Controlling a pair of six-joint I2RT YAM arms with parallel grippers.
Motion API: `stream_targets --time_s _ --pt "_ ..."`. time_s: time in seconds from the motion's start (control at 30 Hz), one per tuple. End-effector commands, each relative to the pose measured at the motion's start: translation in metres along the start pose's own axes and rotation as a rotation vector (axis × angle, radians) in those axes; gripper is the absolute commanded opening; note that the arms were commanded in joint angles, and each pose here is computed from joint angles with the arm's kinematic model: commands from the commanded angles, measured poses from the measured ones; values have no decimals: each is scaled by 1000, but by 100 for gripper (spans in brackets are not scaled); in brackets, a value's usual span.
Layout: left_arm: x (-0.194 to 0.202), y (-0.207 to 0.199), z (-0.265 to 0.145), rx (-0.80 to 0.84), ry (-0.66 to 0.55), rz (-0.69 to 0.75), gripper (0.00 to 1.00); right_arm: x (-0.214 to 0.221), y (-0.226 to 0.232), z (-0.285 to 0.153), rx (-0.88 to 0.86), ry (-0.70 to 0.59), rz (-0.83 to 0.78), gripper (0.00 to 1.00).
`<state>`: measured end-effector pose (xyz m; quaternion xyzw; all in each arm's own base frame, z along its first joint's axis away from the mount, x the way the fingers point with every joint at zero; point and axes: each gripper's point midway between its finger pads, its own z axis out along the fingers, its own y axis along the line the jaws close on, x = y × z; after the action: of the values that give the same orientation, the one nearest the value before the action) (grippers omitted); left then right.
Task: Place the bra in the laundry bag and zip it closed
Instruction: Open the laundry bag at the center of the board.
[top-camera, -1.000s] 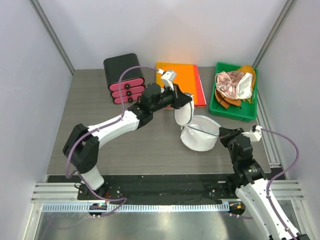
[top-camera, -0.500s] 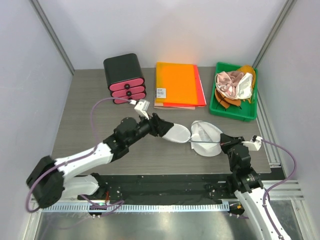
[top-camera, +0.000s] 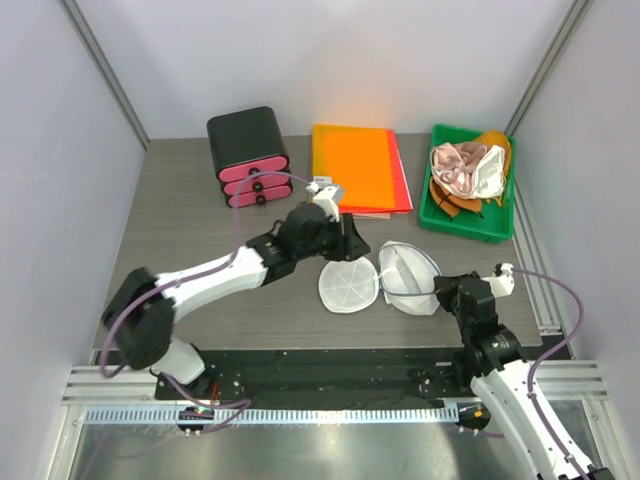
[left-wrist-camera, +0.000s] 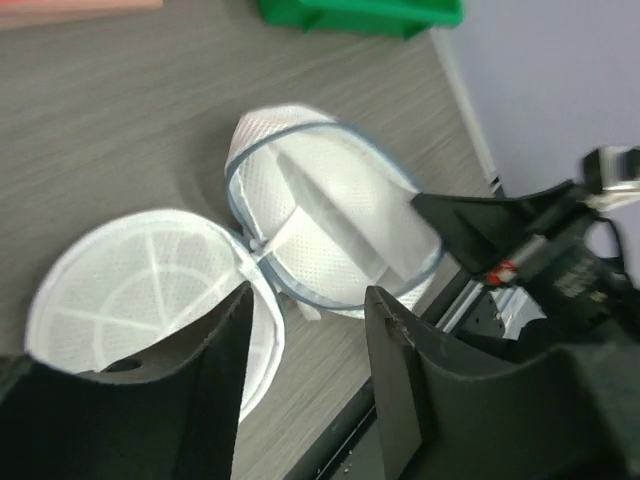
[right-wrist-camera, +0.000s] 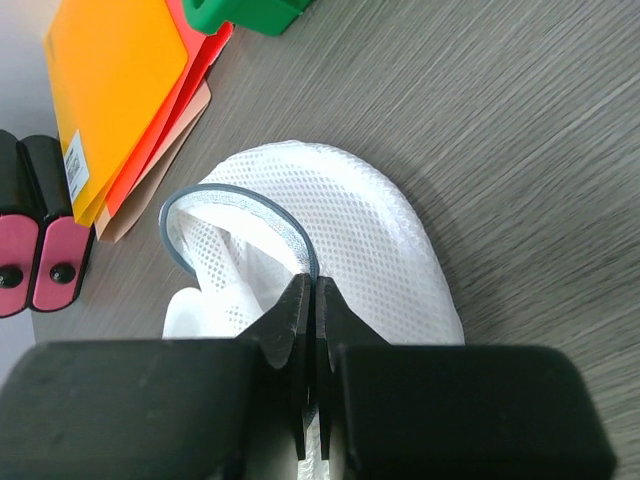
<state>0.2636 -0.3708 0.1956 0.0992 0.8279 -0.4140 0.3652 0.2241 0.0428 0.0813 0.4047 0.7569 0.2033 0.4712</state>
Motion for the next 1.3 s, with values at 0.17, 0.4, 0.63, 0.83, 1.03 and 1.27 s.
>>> stream_targets --time_s 0.17,0.4,0.63,0.83,1.03,1.27 --pt "43 17 69 -30 200 23 71 -23 57 -23 -97 54 -161 7" --pt "60 29 93 -82 254 -47 64 -31 85 -31 -158 84 -259 7" --pt "66 35 113 -168 259 -161 70 -19 81 -25 -174 114 -249 6" --pt "83 44 125 -283 275 -227 66 -19 81 -24 -174 114 -249 5" --pt "98 48 133 -341 311 -209 62 -17 80 -24 -175 120 -239 5" --pt "95 39 135 -283 295 -203 31 -13 73 -22 -157 130 -247 4"
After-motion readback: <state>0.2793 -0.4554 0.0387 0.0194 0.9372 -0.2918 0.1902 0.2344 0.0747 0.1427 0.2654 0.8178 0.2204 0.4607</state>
